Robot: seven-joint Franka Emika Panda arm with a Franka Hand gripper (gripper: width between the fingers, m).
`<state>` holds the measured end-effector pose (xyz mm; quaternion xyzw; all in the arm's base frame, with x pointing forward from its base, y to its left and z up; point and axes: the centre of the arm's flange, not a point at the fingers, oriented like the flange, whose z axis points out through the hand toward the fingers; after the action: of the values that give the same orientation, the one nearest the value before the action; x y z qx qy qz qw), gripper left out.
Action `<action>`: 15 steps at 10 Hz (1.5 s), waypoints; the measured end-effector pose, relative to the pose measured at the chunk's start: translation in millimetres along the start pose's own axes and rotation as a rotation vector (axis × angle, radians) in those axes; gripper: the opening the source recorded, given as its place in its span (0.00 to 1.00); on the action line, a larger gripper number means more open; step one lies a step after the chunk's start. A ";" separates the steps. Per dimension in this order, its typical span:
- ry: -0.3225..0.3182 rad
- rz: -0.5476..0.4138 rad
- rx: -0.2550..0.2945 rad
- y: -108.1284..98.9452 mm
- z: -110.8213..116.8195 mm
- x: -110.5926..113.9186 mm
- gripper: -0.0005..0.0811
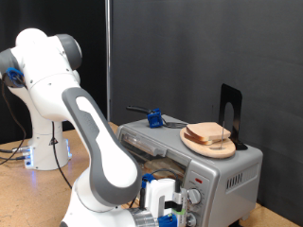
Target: Make a piece of toast with the oven
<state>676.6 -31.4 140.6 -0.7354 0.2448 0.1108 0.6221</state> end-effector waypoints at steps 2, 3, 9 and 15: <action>0.031 -0.131 0.057 5.9 0.4 -2.4 0.13; 0.050 -0.195 0.087 9.0 1.0 -4.1 0.13; 0.123 -0.376 0.195 21.8 2.8 -8.7 0.13; 0.165 -0.379 0.208 13.3 -4.1 -3.1 0.15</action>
<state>666.8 -36.1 131.5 -0.7068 0.1625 -0.0940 0.6820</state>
